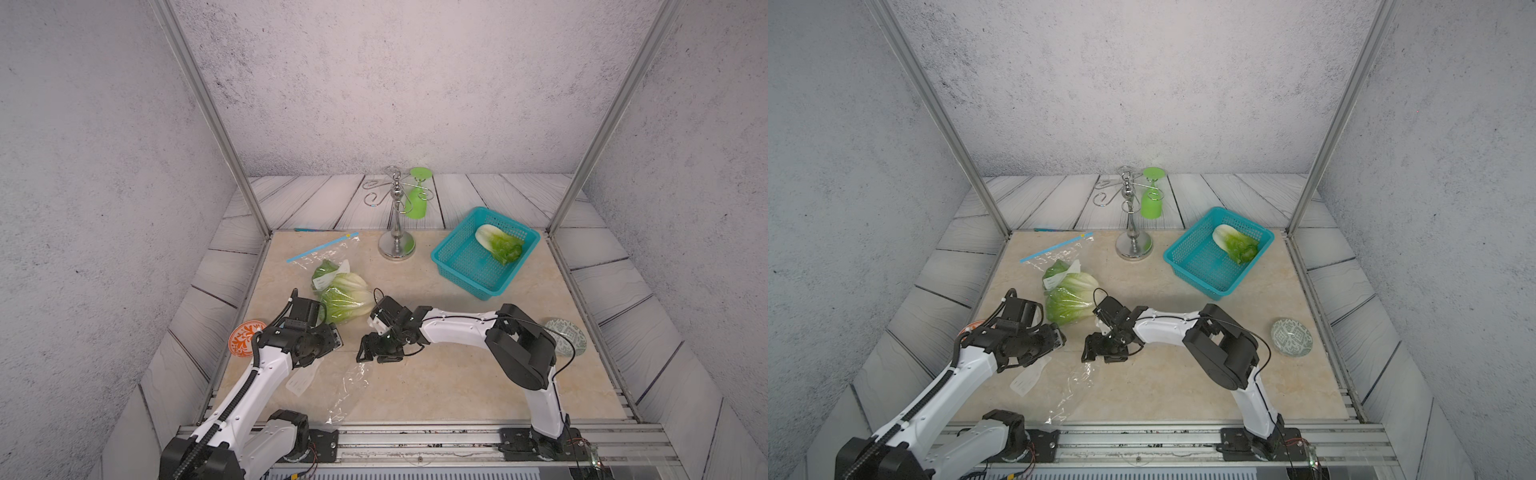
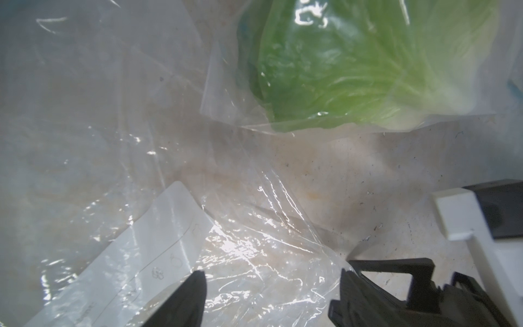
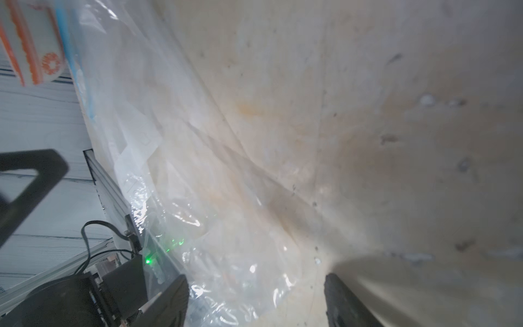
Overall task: Put the chinese cabbages into a zipper bag and zip it
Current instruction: Move the zipper food storage bag to the center of the board, then pick up the zipper food storage bag at the center of the board.
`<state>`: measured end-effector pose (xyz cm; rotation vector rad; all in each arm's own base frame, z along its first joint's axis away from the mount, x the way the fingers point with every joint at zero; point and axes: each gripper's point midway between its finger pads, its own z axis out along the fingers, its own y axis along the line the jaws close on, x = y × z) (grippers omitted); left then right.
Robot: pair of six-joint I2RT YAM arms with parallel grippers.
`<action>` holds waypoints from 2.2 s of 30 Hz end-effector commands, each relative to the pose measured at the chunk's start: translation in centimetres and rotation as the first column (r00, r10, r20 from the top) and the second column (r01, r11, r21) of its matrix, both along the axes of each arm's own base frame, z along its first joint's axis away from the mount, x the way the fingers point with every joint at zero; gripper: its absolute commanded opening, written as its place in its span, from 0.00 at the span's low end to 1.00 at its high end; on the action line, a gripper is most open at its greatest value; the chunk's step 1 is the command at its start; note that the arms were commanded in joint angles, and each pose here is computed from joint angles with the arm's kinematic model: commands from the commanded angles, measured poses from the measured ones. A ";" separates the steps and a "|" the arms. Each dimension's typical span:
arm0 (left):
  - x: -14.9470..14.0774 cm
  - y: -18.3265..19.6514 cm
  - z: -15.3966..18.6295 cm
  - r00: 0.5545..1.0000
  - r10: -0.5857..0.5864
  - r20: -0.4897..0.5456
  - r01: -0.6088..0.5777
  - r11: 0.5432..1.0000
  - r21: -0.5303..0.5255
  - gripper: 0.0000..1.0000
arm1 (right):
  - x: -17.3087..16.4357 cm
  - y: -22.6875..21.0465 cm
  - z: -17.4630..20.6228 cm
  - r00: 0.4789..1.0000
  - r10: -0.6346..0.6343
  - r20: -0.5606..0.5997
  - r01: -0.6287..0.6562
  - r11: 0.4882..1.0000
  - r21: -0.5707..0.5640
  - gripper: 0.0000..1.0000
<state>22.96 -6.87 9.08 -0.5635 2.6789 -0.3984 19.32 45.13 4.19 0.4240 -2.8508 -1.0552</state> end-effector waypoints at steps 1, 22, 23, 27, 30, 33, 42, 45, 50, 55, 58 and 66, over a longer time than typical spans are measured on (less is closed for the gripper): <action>0.5 0.1 0.2 1.000 0.008 0.019 -0.008 1.000 -0.002 0.77 | -0.1 -0.7 -3.7 0.999 -0.037 -0.024 0.034 0.995 -0.099 0.72; 3.9 1.0 16.7 0.934 -0.119 0.338 0.078 0.988 0.133 0.76 | -1.5 -19.0 8.0 0.847 0.484 0.221 -0.313 0.789 -0.528 0.00; 4.3 0.8 16.9 0.932 -0.126 0.341 0.087 0.988 0.130 0.76 | -0.2 -21.3 8.0 0.862 0.461 0.211 -0.267 0.767 -0.583 0.00; 5.6 -1.2 15.3 0.938 -0.185 0.292 0.167 0.982 0.086 0.75 | 6.9 -28.3 9.0 0.922 0.242 0.302 0.011 0.763 -0.646 0.04; 5.2 -3.4 12.4 0.943 -0.268 0.196 0.265 0.963 0.042 0.74 | 11.2 -27.4 9.8 0.883 0.217 0.416 0.089 0.792 -0.604 0.10; 4.1 -5.1 9.1 0.941 -0.323 0.106 0.325 0.946 -0.005 0.74 | 13.2 -26.4 8.2 0.893 0.229 0.387 0.077 0.771 -0.632 0.29; -1.4 -10.3 1.8 0.905 -0.417 -0.080 0.398 0.899 -0.182 0.74 | 11.6 -28.4 10.1 0.906 0.123 0.406 0.189 0.740 -0.646 0.58; -2.3 -11.7 -0.2 0.898 -0.423 -0.118 0.387 0.890 -0.242 0.74 | 7.8 -24.9 7.0 0.956 0.017 0.294 0.125 0.880 -0.458 0.58; -2.3 -12.5 -2.4 0.891 -0.427 -0.154 0.385 0.891 -0.240 0.74 | 5.5 -23.9 2.5 0.977 -0.093 0.191 0.159 0.914 -0.373 0.58; -2.4 -14.0 -4.6 0.884 -0.435 -0.170 0.382 0.883 -0.273 0.71 | 5.4 -23.5 0.6 0.979 -0.117 0.165 0.170 0.919 -0.356 0.58; -2.6 -14.7 -5.7 0.878 -0.441 -0.185 0.380 0.879 -0.288 0.68 | 5.2 -23.7 -0.6 0.984 -0.106 0.144 0.154 0.912 -0.380 0.58; -2.6 -15.8 -5.5 0.879 -0.453 -0.151 0.391 0.864 -0.316 0.55 | 4.9 -23.6 -2.4 0.988 -0.118 0.095 0.145 0.917 -0.373 0.58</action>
